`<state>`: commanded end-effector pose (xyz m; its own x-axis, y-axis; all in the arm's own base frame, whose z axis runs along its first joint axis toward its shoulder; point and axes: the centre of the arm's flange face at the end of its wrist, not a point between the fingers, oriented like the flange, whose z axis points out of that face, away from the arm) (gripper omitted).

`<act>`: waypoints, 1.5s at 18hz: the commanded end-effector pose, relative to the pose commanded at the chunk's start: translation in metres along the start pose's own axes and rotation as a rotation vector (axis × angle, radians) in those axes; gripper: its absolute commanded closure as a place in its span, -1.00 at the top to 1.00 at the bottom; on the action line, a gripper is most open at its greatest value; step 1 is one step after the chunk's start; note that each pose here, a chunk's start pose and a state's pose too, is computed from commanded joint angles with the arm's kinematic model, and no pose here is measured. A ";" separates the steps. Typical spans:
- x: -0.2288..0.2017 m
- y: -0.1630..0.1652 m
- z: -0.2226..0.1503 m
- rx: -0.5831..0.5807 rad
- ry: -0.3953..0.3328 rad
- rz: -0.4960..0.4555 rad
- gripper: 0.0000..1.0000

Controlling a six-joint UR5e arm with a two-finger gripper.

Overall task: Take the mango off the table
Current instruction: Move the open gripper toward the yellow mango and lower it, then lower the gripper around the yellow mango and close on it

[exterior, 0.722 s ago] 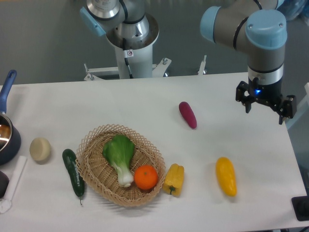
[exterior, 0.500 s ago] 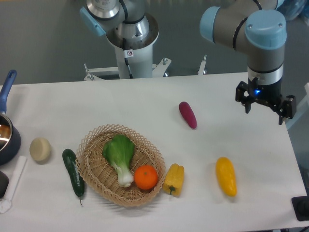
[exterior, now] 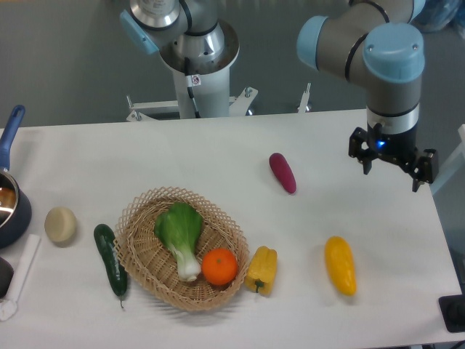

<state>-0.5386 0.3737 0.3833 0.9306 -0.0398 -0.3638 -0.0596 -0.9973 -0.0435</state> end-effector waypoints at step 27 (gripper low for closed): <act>0.037 -0.088 0.164 0.014 0.131 -0.445 1.00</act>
<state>-0.5577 0.4703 0.2210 0.9047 0.3834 -0.1858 0.3518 -0.9182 -0.1819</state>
